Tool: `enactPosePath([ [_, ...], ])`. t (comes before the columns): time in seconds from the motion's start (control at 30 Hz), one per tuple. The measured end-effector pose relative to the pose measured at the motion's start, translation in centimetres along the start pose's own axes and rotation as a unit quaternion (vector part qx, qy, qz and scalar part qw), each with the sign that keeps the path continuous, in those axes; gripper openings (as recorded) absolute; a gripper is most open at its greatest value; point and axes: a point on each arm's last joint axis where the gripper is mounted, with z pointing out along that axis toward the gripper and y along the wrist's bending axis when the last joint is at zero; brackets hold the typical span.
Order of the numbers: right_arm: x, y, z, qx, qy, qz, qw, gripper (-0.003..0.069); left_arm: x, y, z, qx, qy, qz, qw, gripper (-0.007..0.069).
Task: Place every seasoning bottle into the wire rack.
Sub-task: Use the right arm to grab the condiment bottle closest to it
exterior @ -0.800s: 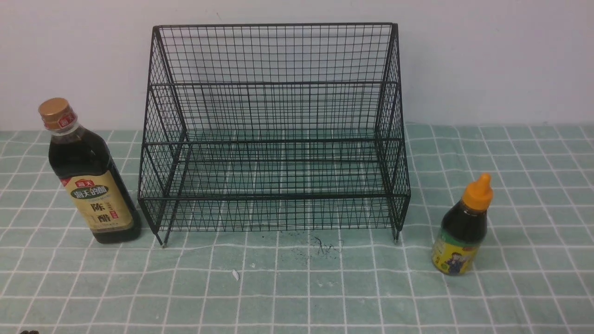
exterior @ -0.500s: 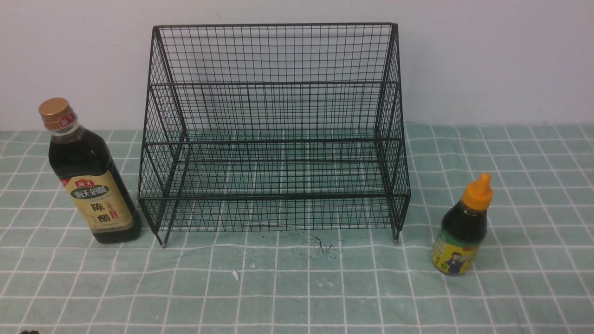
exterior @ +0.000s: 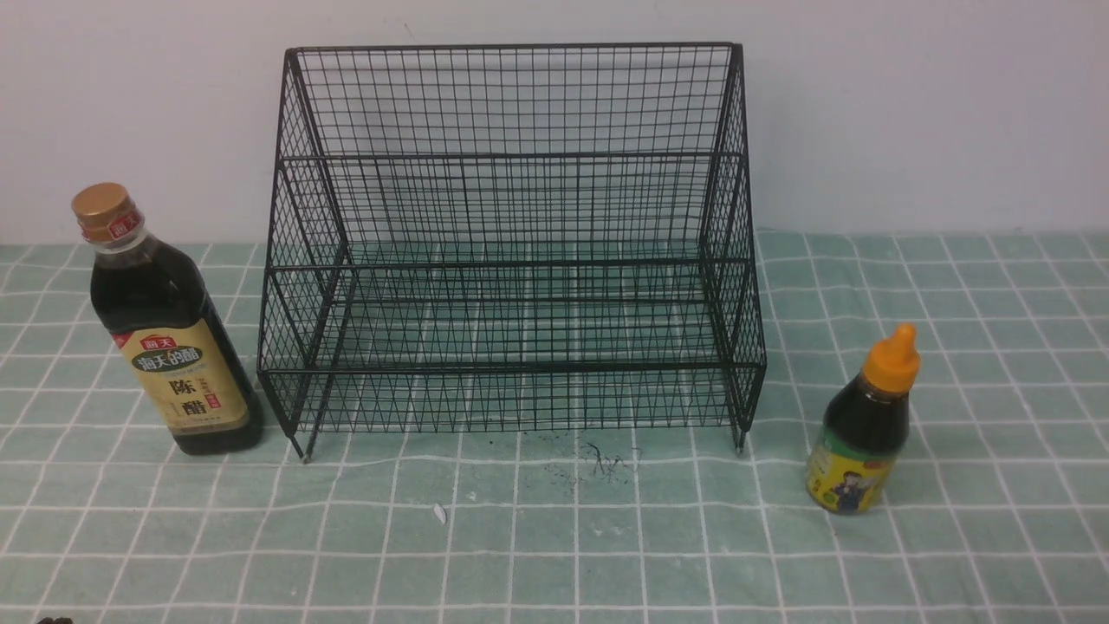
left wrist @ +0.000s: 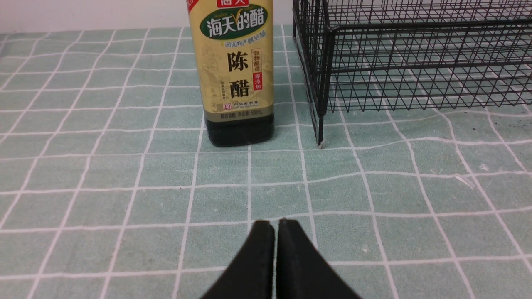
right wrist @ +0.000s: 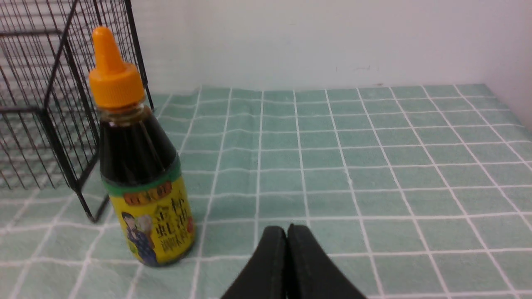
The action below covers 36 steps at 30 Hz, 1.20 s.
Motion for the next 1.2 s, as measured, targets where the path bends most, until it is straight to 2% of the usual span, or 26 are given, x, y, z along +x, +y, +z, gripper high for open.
enactPosePath([
  [0.07, -0.3, 0.2, 0.0, -0.010, -0.019, 0.039, 0.999, -0.0015, 0.0, 0.0, 0.0, 0.000, 0.000, 0.000, 1.000, -0.0006],
  [0.13, -1.4, 0.4, -0.1, -0.035, -0.076, 0.144, 0.986, -0.0015, 0.0, 0.0, 0.0, 0.000, 0.000, 0.000, 1.000, -0.0006],
  [0.17, -1.5, 0.4, -0.1, -0.038, -0.080, 0.163, 0.983, -0.0015, 0.0, 0.0, 0.0, 0.000, 0.000, 0.000, 1.000, -0.0006],
  [0.23, -2.4, 0.4, -0.3, -0.058, -0.127, 0.267, 0.953, -0.0015, 0.0, 0.0, 0.0, 0.000, 0.000, 0.000, 1.000, -0.0006],
  [0.27, -2.7, 0.3, -0.4, -0.062, -0.140, 0.296, 0.943, -0.0015, 0.0, 0.0, 0.0, 0.000, 0.000, 0.000, 1.000, -0.0006],
  [0.57, -4.0, -0.1, -0.9, -0.077, -0.204, 0.376, 0.900, -0.0015, 0.0, 0.0, 0.0, 0.000, 0.000, 0.000, 1.000, -0.0006],
  [0.63, -4.9, 0.1, -1.2, -0.084, -0.198, 0.370, 0.904, -0.0015, 0.0, 0.0, 0.0, 0.000, 0.000, 0.000, 1.000, -0.0006],
  [0.73, -7.5, 0.8, -2.2, -0.093, -0.183, 0.325, 0.923, -0.0015, 0.0, 0.0, 0.0, 0.000, 0.000, 0.000, 1.000, -0.0006],
  [0.8, -9.9, 1.3, -2.7, -0.088, -0.152, 0.276, 0.945, -0.0015, 0.0, 0.0, 0.0, 0.000, 0.000, 0.000, 1.000, -0.0006],
  [0.83, -12.2, 1.8, -2.7, -0.077, -0.102, 0.232, 0.964, -0.0015, 0.0, 0.0, 0.0, 0.000, 0.000, 0.000, 1.000, -0.0006],
  [0.9, -13.2, 2.0, -2.3, -0.068, -0.062, 0.206, 0.974, -0.0015, 0.0, 0.0, 0.0, 0.000, 0.000, 0.000, 1.000, -0.0006],
  [0.93, -14.6, 2.4, -1.2, -0.056, 0.015, 0.164, 0.985, -0.0015, 0.0, 0.0, 0.0, 0.000, 0.000, 0.000, 1.000, -0.0006],
  [0.97, -14.9, 2.5, -0.9, -0.054, 0.036, 0.153, 0.986, -0.0015, 0.0, 0.0, 0.0, 0.000, 0.000, 0.000, 1.000, -0.0006],
  [1.0, -16.0, 2.8, 0.6, -0.048, 0.121, 0.117, 0.985, -0.0015, 0.0, 0.0, 0.0, 0.000, 0.000, 0.000, 1.000, -0.0006],
  [1.1, -17.6, 3.2, 4.2, -0.038, 0.262, 0.081, 0.961, -0.0009, 0.0, 0.0, 0.0, 0.000, 0.000, 0.000, 1.000, -0.0006],
  [1.2, -18.7, 3.4, 7.2, -0.029, 0.339, 0.064, 0.938, 0.0019, 0.0, 0.0, 0.0, 0.000, 0.000, 0.000, 1.000, -0.0006],
])
